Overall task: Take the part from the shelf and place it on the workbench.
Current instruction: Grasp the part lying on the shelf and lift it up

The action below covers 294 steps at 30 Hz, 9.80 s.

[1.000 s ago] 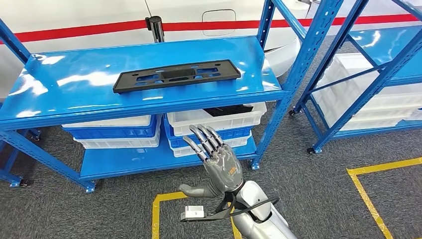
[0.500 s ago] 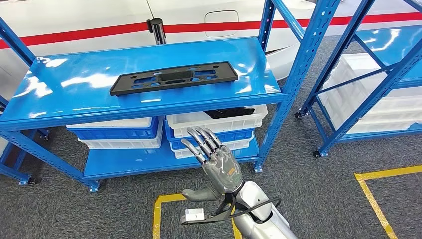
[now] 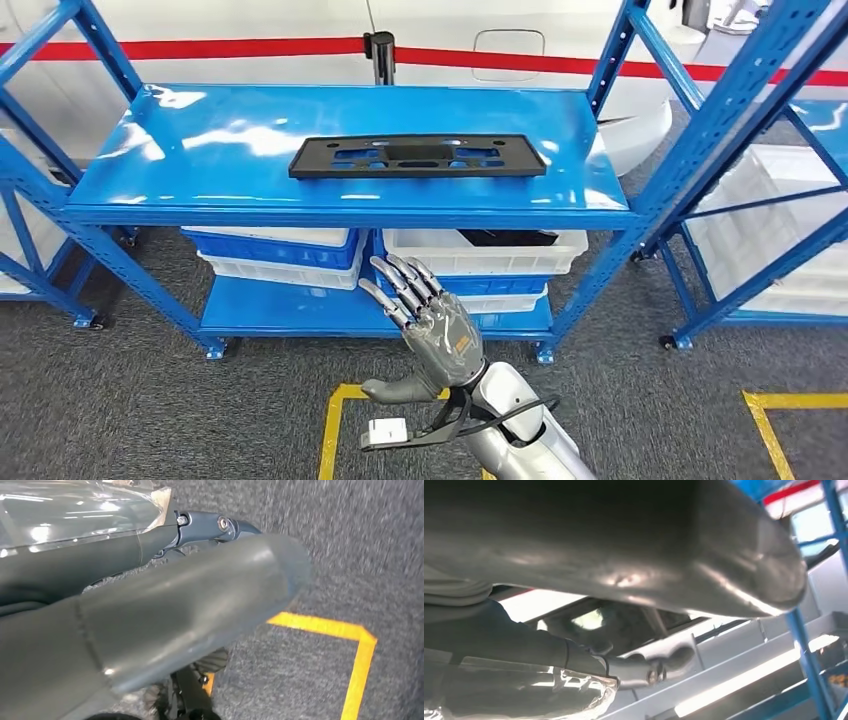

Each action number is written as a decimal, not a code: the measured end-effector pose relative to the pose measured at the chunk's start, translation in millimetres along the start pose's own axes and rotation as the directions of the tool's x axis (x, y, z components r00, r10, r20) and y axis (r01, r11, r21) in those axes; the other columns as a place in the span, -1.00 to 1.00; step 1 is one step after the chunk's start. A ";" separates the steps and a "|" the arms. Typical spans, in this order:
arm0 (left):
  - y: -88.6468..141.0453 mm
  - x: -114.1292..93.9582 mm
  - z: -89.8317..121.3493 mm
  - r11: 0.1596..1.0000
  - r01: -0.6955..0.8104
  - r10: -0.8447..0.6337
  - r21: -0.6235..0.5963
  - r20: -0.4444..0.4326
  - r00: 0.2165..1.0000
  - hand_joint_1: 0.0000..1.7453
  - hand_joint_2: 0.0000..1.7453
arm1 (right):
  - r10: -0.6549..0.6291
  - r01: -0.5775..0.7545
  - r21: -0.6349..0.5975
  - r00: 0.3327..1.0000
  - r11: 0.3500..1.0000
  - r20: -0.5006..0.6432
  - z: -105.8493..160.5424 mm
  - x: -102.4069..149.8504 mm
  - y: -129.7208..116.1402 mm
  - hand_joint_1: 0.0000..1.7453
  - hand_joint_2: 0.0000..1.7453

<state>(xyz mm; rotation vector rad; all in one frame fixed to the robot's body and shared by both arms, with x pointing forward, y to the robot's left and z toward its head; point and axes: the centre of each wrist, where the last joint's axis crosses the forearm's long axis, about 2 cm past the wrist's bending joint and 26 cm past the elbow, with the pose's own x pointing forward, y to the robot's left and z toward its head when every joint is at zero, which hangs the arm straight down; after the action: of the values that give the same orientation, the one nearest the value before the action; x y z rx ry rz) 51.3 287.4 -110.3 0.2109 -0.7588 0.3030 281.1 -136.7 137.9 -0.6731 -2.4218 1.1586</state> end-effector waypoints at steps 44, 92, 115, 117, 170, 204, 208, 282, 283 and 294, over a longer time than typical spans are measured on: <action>-1.6 -2.5 2.2 0.999 0.028 -0.029 -0.038 -0.018 0.999 -1.00 -1.00 | 0.222 -0.237 -0.043 0.951 0.971 -0.213 2.7 -10.4 -7.5 -1.00 1.00; -0.9 -1.8 1.4 0.998 0.036 -0.037 -0.059 -0.021 0.999 -1.00 -1.00 | 0.426 -0.422 0.087 0.843 0.902 -0.328 22.8 -26.6 -7.9 -1.00 1.00; 1.0 -0.9 0.4 0.998 0.039 -0.040 -0.049 -0.019 0.999 -1.00 -1.00 | 0.372 -0.371 0.080 0.848 0.925 -0.378 22.2 -21.3 -2.4 -1.00 1.00; 0.9 -0.8 0.3 0.998 0.040 -0.041 -0.049 -0.019 0.999 -1.00 -1.00 | 0.372 -0.371 0.078 0.847 0.925 -0.380 21.8 -21.3 -2.6 -1.00 1.00; -5.0 -1.1 1.6 0.997 0.050 -0.052 -0.065 -0.031 0.998 -1.00 -1.00 | 0.432 -0.424 0.145 0.728 0.894 -0.532 39.0 -31.9 -6.5 -1.00 1.00; -7.9 -1.9 2.8 0.994 0.078 -0.082 -0.070 -0.055 0.995 -1.00 -1.00 | 0.564 -0.535 0.271 0.519 0.800 -0.642 44.6 -92.9 -33.5 -1.00 1.00; -8.6 -1.6 2.8 0.994 0.079 -0.083 -0.072 -0.056 0.995 -1.00 -1.00 | 0.580 -0.535 0.296 0.503 0.792 -0.641 41.7 -100.8 -34.7 -1.00 1.00; -15.4 -1.7 4.2 0.993 0.088 -0.093 -0.073 -0.065 0.994 -1.00 -1.00 | 0.697 -0.538 0.446 0.507 0.715 -0.507 -19.0 -94.8 -3.4 1.00 1.00; -15.4 -1.7 4.2 0.993 0.088 -0.093 -0.073 -0.065 0.994 -1.00 -1.00 | 0.696 -0.540 0.443 0.504 0.716 -0.511 -19.0 -94.7 -3.4 1.00 1.00; -15.8 -1.7 4.3 0.991 0.107 -0.112 -0.085 -0.057 0.992 -1.00 -1.00 | 0.659 -0.702 0.179 0.504 0.689 -0.558 -29.2 -127.1 -53.8 1.00 1.00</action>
<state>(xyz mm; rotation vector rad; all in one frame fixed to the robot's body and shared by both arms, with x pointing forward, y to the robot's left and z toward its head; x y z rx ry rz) 52.9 270.9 -109.7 0.1646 -0.6942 0.1736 386.1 -219.7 182.4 -1.8395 -1.6540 0.8856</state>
